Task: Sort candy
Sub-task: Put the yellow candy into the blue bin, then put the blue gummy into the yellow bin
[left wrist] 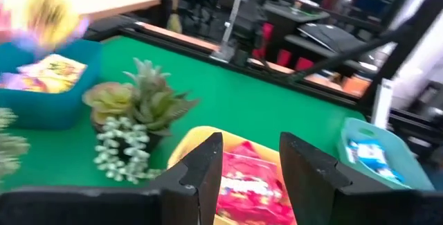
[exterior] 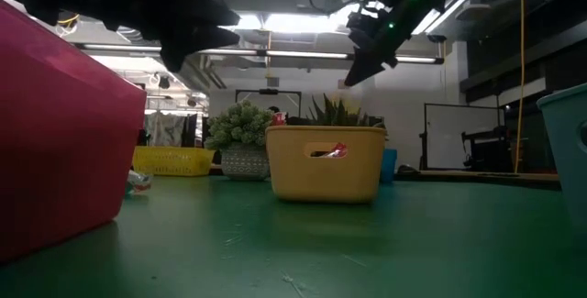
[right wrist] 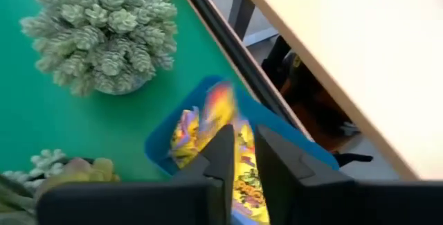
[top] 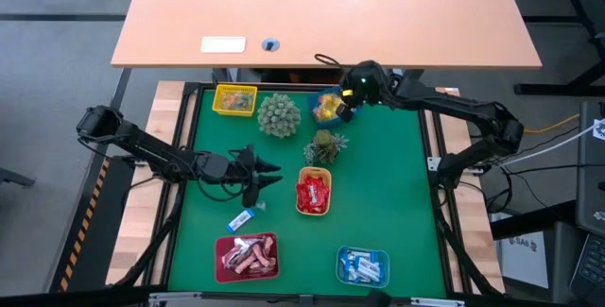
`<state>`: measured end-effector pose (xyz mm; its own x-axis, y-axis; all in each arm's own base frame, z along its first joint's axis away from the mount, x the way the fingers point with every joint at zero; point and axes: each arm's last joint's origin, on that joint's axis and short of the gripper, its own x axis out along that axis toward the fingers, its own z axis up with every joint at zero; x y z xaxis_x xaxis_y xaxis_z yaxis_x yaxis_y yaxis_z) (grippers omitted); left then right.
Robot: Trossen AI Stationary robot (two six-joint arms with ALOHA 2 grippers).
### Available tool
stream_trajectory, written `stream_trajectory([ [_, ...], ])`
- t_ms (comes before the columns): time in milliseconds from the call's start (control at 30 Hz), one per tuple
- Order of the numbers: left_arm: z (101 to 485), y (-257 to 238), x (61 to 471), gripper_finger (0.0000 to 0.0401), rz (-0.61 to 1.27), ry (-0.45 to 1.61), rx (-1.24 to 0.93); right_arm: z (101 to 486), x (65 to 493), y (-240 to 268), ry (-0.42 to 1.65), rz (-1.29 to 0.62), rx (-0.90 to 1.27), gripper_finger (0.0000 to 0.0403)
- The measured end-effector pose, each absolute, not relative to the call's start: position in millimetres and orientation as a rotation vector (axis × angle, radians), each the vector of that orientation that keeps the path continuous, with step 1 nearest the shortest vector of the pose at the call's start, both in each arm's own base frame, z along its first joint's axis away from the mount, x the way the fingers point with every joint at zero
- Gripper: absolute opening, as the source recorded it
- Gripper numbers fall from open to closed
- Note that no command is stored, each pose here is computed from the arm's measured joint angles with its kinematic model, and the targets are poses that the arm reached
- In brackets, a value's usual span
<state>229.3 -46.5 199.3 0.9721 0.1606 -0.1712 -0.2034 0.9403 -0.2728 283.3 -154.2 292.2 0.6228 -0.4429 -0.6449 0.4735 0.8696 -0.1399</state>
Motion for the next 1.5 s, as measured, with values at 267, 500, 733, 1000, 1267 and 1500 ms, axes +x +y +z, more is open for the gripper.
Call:
stream_trajectory([
  [267,189.6,-48.8,227.4,0.0132,0.106,0.265,-0.287,287.6,284.7,-157.8,0.765,-0.576,-0.009,0.0164],
  [500,166.3,-50.5,217.2,0.0132,0.035,0.55,-0.321,283.2,283.5,-156.1,0.804,-0.54,0.014,0.0223],
  [733,151.3,-51.6,205.7,0.0131,-0.046,0.772,-0.321,279.4,281.1,-152.8,0.848,-0.476,0.047,0.0234],
  [1000,143.4,-55.4,196.2,0.0131,-0.077,0.902,-0.302,277.7,279.7,-151.5,0.87,-0.457,0.06,0.0234],
  [1267,143.5,-63.7,193.6,0.0131,-0.042,0.877,-0.228,277.0,279.0,-151.2,0.88,-0.456,0.062,0.0234],
  [1500,143.6,-69.1,191.8,0.0131,-0.068,0.868,-0.154,277.0,279.1,-151.1,0.88,-0.456,0.062,0.0234],
])
